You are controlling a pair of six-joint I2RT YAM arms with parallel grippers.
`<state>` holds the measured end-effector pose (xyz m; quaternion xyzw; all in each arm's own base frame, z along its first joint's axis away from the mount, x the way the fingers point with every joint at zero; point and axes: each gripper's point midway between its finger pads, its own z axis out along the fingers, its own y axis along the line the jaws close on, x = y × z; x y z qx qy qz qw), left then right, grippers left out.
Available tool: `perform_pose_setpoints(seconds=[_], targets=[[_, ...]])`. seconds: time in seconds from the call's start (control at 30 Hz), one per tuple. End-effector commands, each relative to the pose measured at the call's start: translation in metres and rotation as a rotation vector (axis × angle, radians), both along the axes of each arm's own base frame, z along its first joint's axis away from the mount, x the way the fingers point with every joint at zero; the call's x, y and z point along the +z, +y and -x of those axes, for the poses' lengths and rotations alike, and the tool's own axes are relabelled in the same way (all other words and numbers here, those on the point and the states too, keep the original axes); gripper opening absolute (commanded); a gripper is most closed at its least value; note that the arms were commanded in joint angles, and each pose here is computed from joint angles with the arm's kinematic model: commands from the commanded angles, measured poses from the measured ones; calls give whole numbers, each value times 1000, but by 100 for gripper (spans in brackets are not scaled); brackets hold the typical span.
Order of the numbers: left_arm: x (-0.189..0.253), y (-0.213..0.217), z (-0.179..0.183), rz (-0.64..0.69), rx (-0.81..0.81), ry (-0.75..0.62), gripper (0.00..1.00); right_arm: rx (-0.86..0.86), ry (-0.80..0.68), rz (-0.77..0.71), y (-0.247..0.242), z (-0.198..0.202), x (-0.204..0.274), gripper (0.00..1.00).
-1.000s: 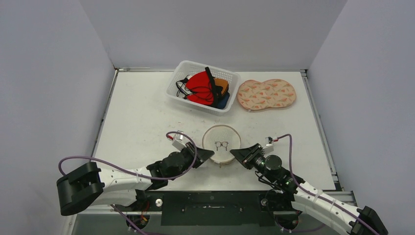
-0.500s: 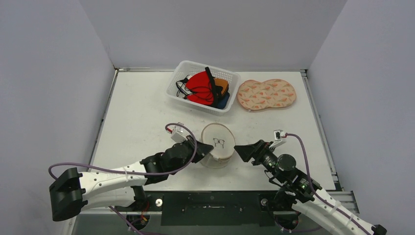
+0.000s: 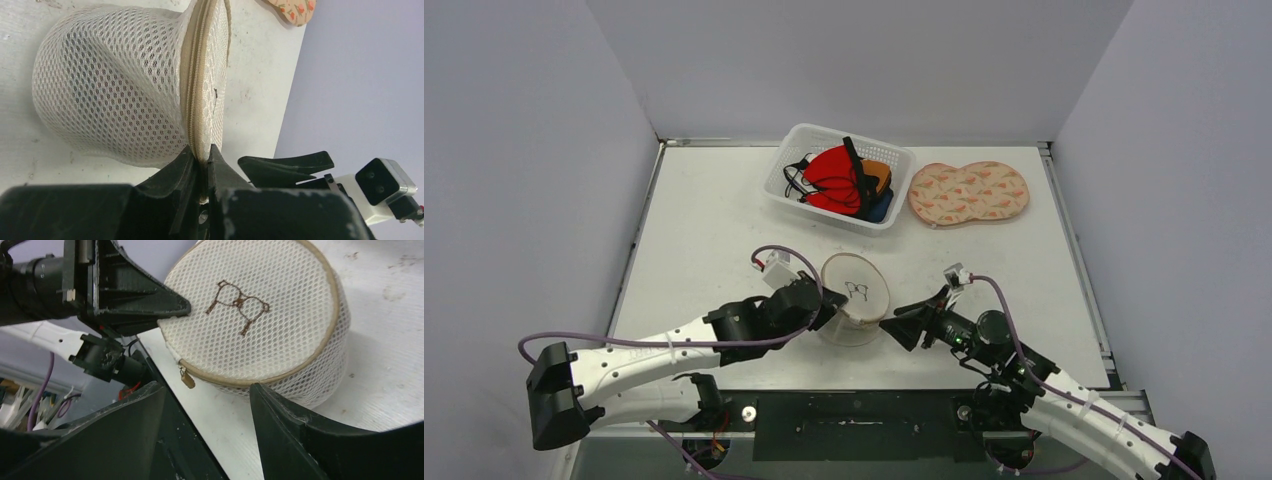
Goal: Unzip the laundry bag and remove the bra
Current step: Unzip the laundry bag at the center of the board.
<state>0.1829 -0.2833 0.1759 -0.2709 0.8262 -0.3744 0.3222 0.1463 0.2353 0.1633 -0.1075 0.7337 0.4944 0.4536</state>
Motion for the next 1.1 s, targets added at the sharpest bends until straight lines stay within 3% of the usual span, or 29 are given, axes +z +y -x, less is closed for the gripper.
perform_pose_setpoints(seconds=[0.0, 0.23, 0.5, 0.77, 1.07], targets=[[23, 5, -8, 30, 88, 38, 0, 146, -126, -87, 24, 13, 44, 63], [24, 4, -14, 54, 120, 66, 0, 179, -107, -26, 44, 21, 34, 65], [19, -1, -14, 71, 111, 83, 0, 100, -69, -85, 53, 12, 30, 58], [15, -1, -13, 85, 110, 89, 0, 73, -41, -27, 60, 5, 18, 56], [13, -1, -12, 94, 108, 91, 0, 63, -27, -49, 64, 3, 21, 45]])
